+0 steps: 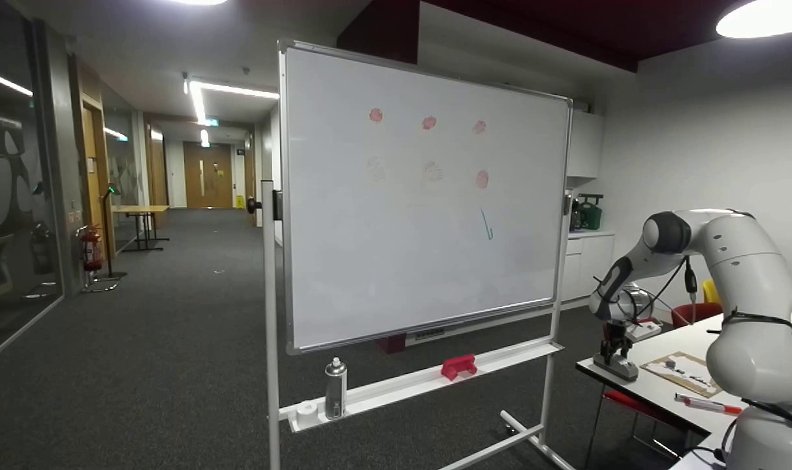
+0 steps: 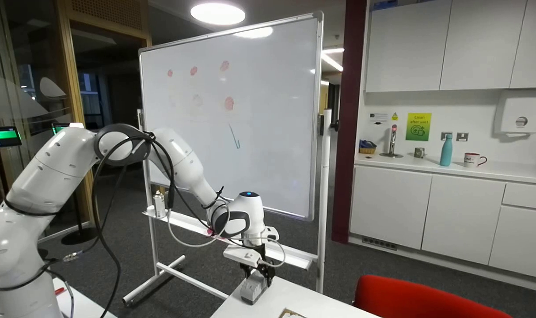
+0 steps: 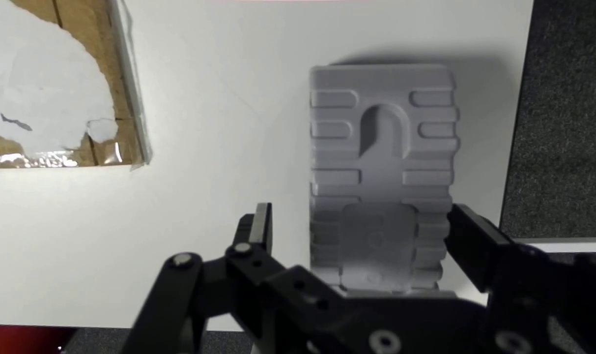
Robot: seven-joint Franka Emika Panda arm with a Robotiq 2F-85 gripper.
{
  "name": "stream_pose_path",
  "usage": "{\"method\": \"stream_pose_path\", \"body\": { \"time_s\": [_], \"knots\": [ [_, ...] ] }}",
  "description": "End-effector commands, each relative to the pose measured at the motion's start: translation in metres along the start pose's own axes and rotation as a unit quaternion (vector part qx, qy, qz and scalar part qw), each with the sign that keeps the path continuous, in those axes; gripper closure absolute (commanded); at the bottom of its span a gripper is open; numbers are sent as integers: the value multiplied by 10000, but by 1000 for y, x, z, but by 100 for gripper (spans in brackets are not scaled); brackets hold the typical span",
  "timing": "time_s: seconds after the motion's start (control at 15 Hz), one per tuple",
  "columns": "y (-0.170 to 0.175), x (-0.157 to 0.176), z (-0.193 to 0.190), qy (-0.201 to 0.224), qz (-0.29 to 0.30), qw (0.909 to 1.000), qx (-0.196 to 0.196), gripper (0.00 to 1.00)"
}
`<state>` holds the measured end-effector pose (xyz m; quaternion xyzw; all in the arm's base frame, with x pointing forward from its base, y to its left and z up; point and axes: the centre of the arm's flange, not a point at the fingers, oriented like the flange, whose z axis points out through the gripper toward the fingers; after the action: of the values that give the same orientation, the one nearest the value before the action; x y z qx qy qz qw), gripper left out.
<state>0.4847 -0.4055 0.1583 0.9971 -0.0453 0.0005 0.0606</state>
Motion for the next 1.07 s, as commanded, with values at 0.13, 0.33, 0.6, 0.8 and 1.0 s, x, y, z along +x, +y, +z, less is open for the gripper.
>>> {"method": "stream_pose_path", "body": {
  "time_s": [0.13,0.33,0.6,0.8,1.0],
  "knots": [
    [6,3,-9,9,107,9999,8,54],
    [6,1,-14,-1,135,9999,7,65],
    [2,-11,-31,154,142,9998,14,65],
    [-5,-26,-53,353,84,9993,18,65],
    [-19,-45,-80,658,-73,9978,-10,65]
  ]
}}
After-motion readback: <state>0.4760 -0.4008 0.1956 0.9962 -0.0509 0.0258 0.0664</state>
